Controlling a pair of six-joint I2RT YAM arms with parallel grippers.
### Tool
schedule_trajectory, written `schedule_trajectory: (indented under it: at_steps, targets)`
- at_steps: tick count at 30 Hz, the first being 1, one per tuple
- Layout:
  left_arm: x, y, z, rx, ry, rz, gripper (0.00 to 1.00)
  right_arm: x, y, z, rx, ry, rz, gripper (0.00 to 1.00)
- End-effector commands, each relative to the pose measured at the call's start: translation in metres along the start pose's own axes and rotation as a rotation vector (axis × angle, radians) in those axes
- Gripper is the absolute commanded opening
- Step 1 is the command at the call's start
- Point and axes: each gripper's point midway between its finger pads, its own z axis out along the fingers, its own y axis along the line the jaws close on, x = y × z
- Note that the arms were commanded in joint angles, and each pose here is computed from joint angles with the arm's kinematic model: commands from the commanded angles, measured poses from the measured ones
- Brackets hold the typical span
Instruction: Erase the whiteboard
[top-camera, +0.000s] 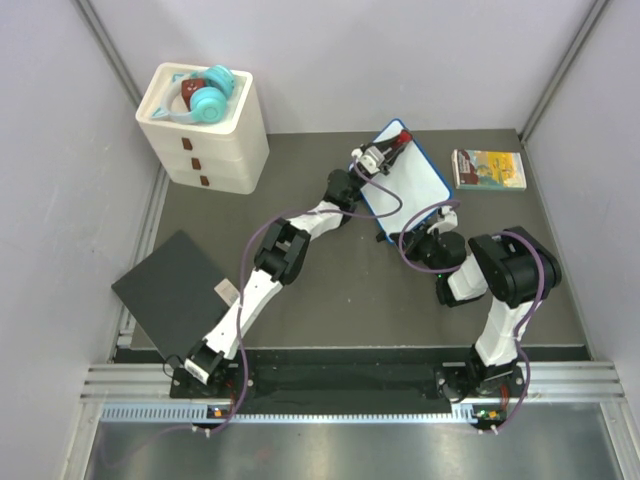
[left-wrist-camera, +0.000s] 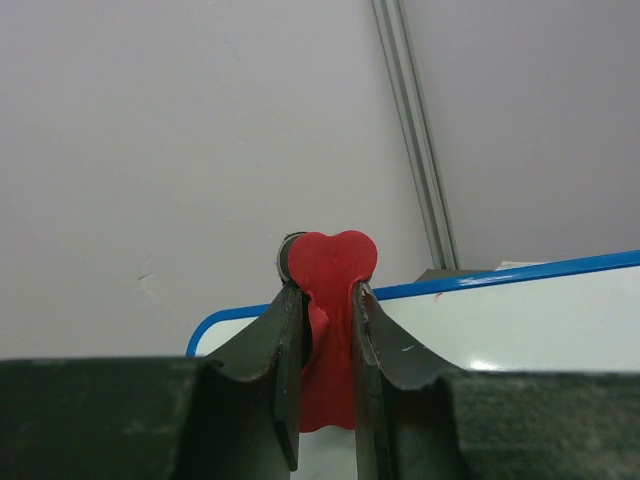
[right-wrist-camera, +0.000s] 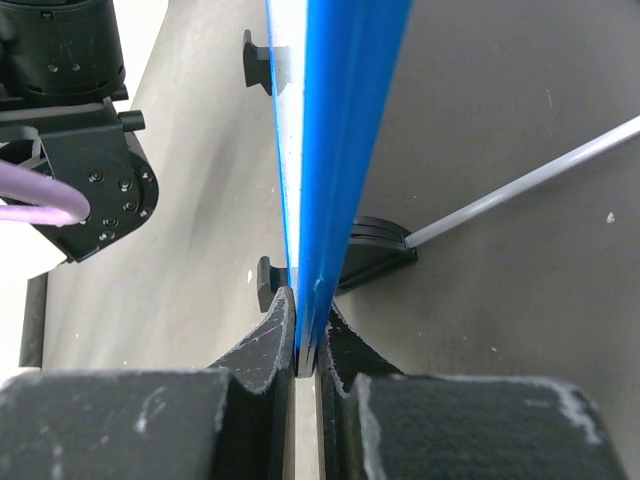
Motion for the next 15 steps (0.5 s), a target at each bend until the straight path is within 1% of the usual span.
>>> schedule_trajectory:
  at_steps: [1, 5, 6, 7, 8, 9, 10, 11, 12, 13, 14, 15]
  targets:
    - [-0.035, -0.009, 0.020, 0.044, -0.080, 0.019, 0.00, 0.135, -0.035, -0.058, 0.110, 0.527, 0.015, 0.00]
    - [-0.031, 0.003, 0.014, 0.010, -0.067, 0.036, 0.00, 0.134, -0.035, -0.058, 0.111, 0.526, 0.014, 0.00]
    - [-0.034, 0.009, 0.013, -0.004, -0.070, 0.045, 0.00, 0.134, -0.035, -0.058, 0.111, 0.526, 0.014, 0.00]
    - [-0.052, 0.022, 0.014, -0.025, -0.112, 0.074, 0.00, 0.134, -0.035, -0.058, 0.108, 0.526, 0.012, 0.00]
    - [-0.044, 0.023, 0.004, -0.029, -0.088, 0.072, 0.00, 0.134, -0.035, -0.057, 0.110, 0.525, 0.013, 0.00]
    - [-0.048, 0.029, 0.001, -0.038, -0.091, 0.078, 0.00, 0.134, -0.035, -0.057, 0.110, 0.526, 0.012, 0.00]
    - [-0.079, 0.043, 0.004, -0.049, -0.152, 0.115, 0.00, 0.134, -0.035, -0.057, 0.111, 0.524, 0.012, 0.00]
    - [-0.068, 0.041, -0.010, -0.046, -0.111, 0.113, 0.00, 0.133, -0.035, -0.057, 0.112, 0.523, 0.011, 0.00]
    - [-0.076, 0.045, -0.013, -0.051, -0.121, 0.124, 0.00, 0.133, -0.036, -0.057, 0.114, 0.524, 0.010, 0.00]
    - [-0.103, 0.056, -0.011, -0.064, -0.155, 0.148, 0.00, 0.133, -0.036, -0.057, 0.114, 0.522, 0.009, 0.00]
    - [-0.099, 0.053, -0.026, -0.070, -0.140, 0.148, 0.00, 0.133, -0.036, -0.057, 0.114, 0.521, 0.010, 0.00]
    - [-0.104, 0.054, -0.031, -0.073, -0.140, 0.152, 0.00, 0.133, -0.035, -0.058, 0.115, 0.521, 0.010, 0.00]
